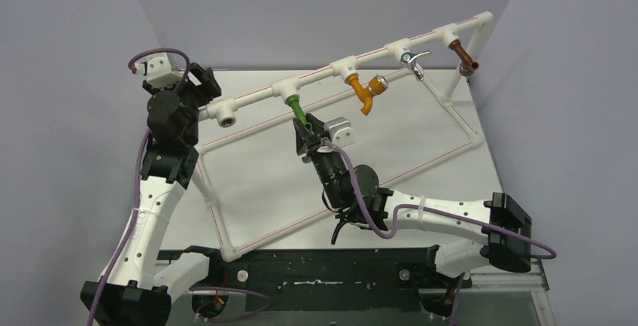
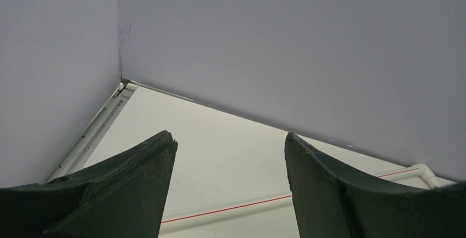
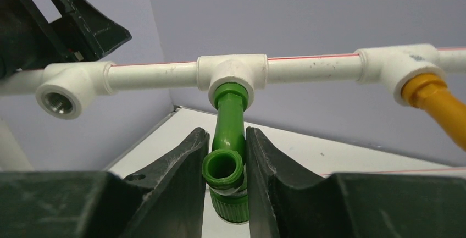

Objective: Install the water faucets

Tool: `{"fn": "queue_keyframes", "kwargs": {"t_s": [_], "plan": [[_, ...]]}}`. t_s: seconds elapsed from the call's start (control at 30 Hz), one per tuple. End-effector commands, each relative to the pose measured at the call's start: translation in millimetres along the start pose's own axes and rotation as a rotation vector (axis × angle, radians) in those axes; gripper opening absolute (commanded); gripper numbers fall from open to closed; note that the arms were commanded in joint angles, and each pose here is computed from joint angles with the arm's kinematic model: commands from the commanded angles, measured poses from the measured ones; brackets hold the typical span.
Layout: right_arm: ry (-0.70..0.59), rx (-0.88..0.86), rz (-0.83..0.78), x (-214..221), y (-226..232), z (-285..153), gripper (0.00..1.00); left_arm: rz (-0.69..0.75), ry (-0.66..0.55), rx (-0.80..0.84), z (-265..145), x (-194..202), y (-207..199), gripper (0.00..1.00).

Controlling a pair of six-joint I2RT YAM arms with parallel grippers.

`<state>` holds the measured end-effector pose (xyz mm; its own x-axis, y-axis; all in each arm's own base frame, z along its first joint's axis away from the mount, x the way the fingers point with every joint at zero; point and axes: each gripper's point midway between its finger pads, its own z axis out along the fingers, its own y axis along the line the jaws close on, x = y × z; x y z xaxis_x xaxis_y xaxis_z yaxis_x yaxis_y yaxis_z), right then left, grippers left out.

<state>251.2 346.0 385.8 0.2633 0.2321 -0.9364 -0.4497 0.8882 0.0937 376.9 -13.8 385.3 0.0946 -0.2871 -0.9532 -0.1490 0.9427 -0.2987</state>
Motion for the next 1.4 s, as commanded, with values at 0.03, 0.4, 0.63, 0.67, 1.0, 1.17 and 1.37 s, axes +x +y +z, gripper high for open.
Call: {"fn": "queue_keyframes", "kwargs": {"t_s": [0.03, 0.4, 0.63, 0.67, 1.0, 1.17, 1.37], "plan": [[-0.09, 0.117, 0.474, -26, -10, 2, 0.0, 0.138, 0.367, -0.072, -17, 112, 34, 0.7], [-0.092, 0.255, 0.979, -26, -29, -5, 0.0, 0.139, 0.371, -0.071, -17, 113, 34, 0.7], [-0.09, 0.274, 1.178, -31, -31, -7, 0.0, 0.141, 0.373, -0.076, -16, 114, 35, 0.7], [-0.088, 0.267, 1.188, -33, -29, -7, 0.0, 0.141, 0.373, -0.077, -16, 115, 36, 0.7], [-0.02, 0.196, 0.949, -51, -22, -4, 0.41, 0.144, 0.373, -0.079, -16, 115, 36, 0.7], [0.028, 0.158, 0.805, -54, -20, -5, 0.68, 0.145, 0.375, -0.08, -16, 115, 36, 0.7], [0.099, 0.1, 0.605, -58, -14, -4, 0.78, 0.146, 0.375, -0.082, -16, 115, 37, 0.7]]}}
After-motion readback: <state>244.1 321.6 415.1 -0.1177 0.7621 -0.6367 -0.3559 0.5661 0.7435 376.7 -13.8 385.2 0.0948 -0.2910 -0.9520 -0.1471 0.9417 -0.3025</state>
